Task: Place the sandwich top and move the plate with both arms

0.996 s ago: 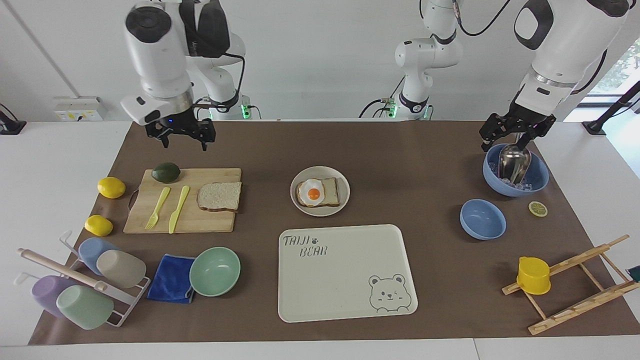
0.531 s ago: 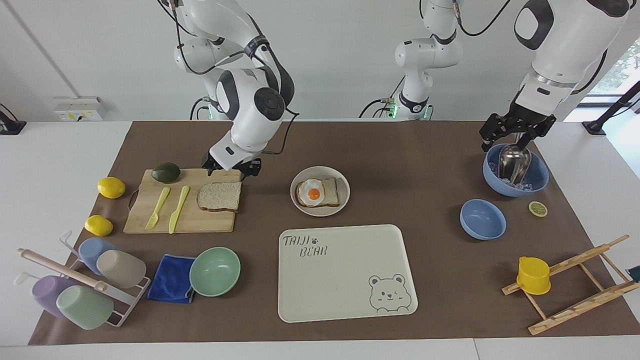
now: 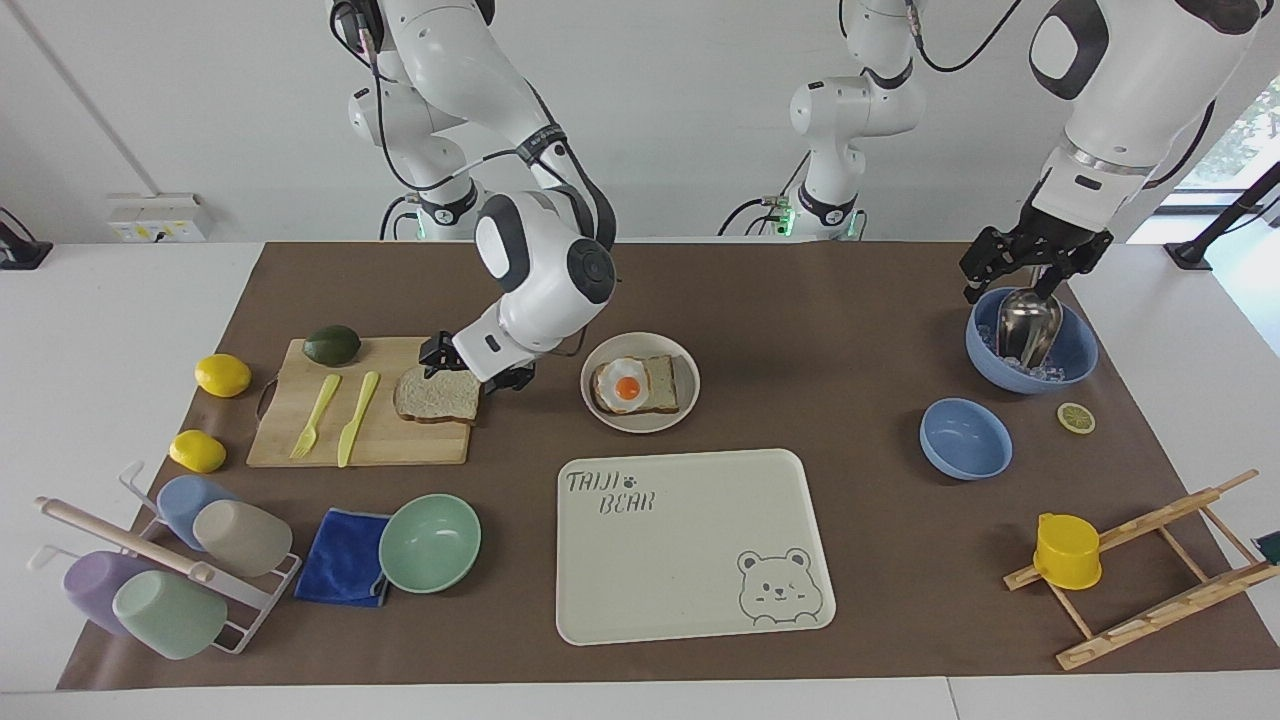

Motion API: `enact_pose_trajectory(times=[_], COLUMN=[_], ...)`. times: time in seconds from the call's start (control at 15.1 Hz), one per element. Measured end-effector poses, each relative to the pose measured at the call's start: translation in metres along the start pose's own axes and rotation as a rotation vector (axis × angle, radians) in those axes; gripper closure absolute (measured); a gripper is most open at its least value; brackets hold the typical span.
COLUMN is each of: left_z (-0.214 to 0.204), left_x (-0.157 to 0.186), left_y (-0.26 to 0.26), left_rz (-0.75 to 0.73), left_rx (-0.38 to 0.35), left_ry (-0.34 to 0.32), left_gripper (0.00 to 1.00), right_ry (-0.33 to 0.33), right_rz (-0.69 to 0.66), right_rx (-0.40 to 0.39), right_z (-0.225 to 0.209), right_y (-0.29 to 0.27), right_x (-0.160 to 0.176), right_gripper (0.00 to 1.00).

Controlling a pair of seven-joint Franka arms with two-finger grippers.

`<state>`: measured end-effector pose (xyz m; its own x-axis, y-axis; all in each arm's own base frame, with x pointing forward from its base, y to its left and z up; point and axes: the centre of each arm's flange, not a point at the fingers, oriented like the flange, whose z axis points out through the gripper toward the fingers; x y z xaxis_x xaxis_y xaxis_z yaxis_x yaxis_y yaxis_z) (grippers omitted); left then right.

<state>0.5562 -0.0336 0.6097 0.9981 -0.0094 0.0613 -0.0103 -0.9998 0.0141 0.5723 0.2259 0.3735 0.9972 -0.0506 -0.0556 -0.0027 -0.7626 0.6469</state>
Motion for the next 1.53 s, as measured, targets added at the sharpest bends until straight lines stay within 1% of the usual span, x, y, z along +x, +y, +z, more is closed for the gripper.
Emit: enact_pose_trajectory(times=[0.07,0.2,0.33,0.46,0.8,1.06,1.33,1.53], left_z=[0.000,0.000,0.000,0.000,0.000,0.000,0.000,0.000], left_x=[0.000,0.000,0.000,0.000,0.000,0.000,0.000,0.000], left_y=[0.000,0.000,0.000,0.000,0.000,0.000,0.000,0.000], left_rz=[0.000,-0.001,-0.001,-0.001,-0.001,-0.001,-0.001,-0.001], left_rx=[0.000,0.000,0.000,0.000,0.000,0.000,0.000,0.000], left_ry=[0.000,0.000,0.000,0.000,0.000,-0.001,-0.001,-0.001], left_gripper=[0.00,0.00,0.00,0.00,0.00,0.00,0.00,0.00], right_ry=[0.004,0.001,-0.020,-0.031,-0.019,-0.001,-0.007,-0.009], right_rz=[0.011,-0.016,-0.034,-0.043,-0.034,-0.020,-0.011,-0.010], right_rx=[-0.005,-0.002,-0.007,-0.015,-0.021,0.005,0.005,0.005], right_z=[0.000,0.004,0.015,0.026,0.042,0.069,0.076,0.077], right_y=[-0.002,0.002,0.009,0.000,-0.035,-0.053,-0.054,-0.052], right_x=[-0.001,0.002,0.008,0.009,0.000,-0.012,-0.019,-0.021], right_gripper=[0.00,0.00,0.00,0.00,0.00,0.00,0.00,0.04])
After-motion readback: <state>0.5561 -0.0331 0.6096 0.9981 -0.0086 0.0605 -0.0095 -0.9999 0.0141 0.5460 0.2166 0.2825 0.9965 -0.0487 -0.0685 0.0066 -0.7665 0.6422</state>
